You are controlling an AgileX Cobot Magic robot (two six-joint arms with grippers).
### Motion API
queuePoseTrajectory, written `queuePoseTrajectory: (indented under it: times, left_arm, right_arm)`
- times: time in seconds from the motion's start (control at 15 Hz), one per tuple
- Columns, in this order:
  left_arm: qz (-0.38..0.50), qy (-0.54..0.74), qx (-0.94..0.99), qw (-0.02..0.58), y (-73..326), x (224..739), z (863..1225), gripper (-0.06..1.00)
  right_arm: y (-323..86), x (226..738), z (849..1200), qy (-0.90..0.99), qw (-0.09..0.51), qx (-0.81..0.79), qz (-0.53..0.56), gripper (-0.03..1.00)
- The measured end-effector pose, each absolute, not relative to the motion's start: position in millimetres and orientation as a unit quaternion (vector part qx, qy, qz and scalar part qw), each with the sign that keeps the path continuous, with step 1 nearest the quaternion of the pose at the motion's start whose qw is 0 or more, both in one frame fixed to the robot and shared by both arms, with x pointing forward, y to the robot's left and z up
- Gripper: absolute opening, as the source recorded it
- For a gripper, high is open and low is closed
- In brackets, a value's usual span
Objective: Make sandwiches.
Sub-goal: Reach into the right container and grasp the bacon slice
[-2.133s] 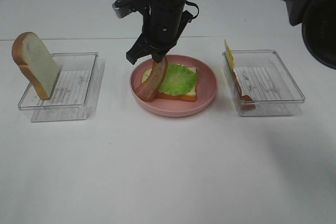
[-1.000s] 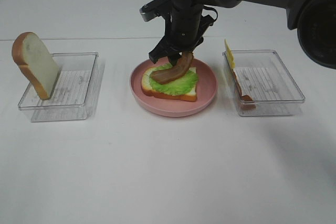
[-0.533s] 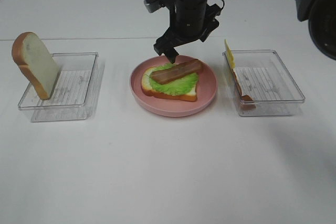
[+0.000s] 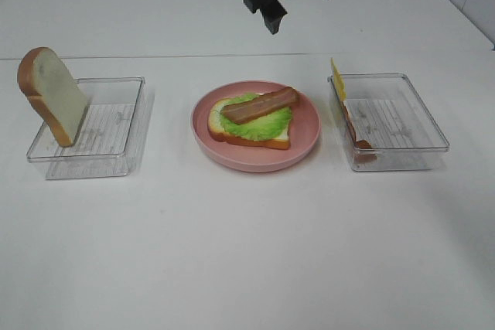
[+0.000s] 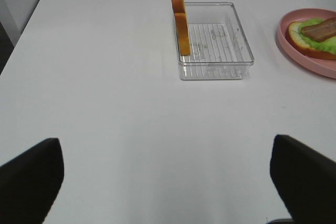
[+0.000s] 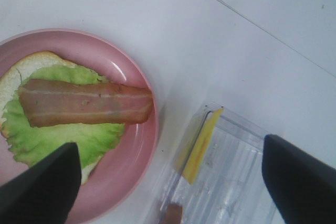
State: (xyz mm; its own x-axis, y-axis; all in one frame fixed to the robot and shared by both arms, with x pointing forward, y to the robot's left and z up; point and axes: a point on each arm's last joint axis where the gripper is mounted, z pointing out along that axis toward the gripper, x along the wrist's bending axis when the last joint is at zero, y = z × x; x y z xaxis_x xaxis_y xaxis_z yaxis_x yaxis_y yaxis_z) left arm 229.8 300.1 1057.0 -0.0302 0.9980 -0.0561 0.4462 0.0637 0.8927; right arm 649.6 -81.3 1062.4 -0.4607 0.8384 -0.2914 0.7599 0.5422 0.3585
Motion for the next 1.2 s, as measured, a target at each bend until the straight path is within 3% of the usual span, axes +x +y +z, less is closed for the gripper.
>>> queuePoseTrajectory:
  times: [0.2,0.6,0.73,1.2]
  left_arm:
    - [0.36,0.621,0.582,0.383,300.1,229.8,1057.0,0.99]
    - [0.36,0.621,0.582,0.383,300.1,229.8,1057.0,0.99]
    - [0.36,0.621,0.582,0.383,300.1,229.8,1057.0,0.99]
    - [0.36,0.621,0.582,0.383,300.1,229.8,1057.0,0.99]
  right_arm:
    - [-106.1,638.0,1093.3,0.836,0.206,0.501,0.085,0.91]
    - [-161.8,654.3,1099.7,0.798,0.176,0.568,0.098,0.91]
    - [-160.8,652.3,1093.8,0.8,0.163,0.57,0.094,0.91]
    - [-161.4,626.1,1019.2,0.812,0.045,0.582,0.007,0.91]
